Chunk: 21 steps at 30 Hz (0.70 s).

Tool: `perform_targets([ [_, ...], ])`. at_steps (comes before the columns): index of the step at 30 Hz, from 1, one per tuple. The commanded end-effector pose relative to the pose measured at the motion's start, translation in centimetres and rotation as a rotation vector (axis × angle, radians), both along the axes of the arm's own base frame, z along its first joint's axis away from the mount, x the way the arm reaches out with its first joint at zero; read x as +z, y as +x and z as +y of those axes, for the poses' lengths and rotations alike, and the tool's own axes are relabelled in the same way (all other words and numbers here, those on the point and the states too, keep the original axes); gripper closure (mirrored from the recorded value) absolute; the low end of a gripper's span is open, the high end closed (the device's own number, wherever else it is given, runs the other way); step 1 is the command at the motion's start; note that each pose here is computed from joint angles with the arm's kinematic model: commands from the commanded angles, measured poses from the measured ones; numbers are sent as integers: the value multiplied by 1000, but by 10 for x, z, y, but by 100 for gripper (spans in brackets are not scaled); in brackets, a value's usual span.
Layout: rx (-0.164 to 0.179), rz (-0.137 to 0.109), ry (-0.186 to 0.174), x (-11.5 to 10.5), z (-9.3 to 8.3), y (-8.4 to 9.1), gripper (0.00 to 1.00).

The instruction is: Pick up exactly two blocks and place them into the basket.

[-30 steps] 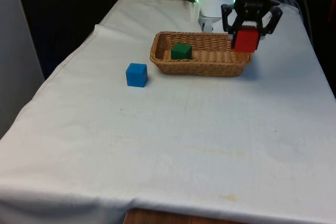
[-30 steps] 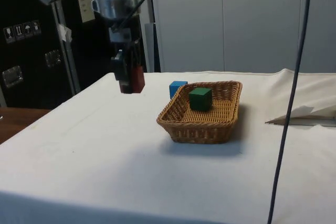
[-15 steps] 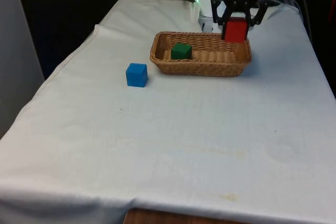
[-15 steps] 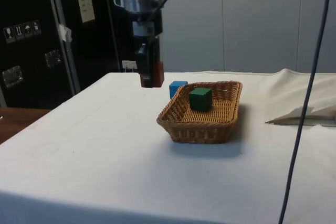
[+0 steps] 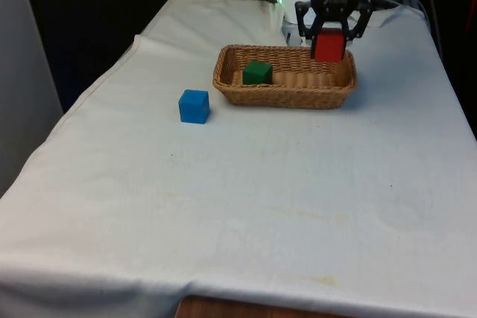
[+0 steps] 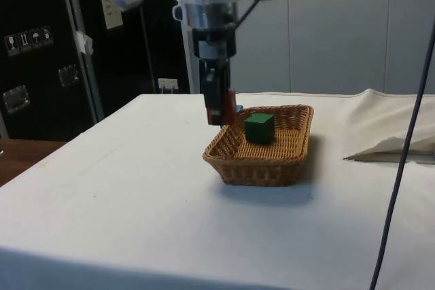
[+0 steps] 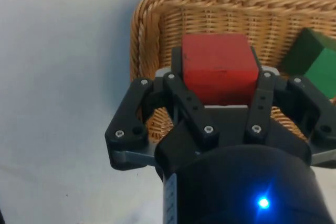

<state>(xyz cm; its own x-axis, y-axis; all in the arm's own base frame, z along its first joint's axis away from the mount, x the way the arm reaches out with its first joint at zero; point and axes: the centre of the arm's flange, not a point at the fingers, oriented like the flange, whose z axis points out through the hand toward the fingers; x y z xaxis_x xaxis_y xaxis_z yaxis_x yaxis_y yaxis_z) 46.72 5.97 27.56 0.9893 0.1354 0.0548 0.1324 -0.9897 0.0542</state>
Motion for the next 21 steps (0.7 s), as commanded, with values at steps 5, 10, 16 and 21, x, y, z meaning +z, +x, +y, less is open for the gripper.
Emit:
perform_targets([
  [5,-2,-5,5,-19,-1,-16,99],
  [10,-1,9,4,-34,-4,-29,99],
  [16,-3,8,5,-62,-10,-48,99],
  [21,-2,10,2,-75,-11,-53,99],
])
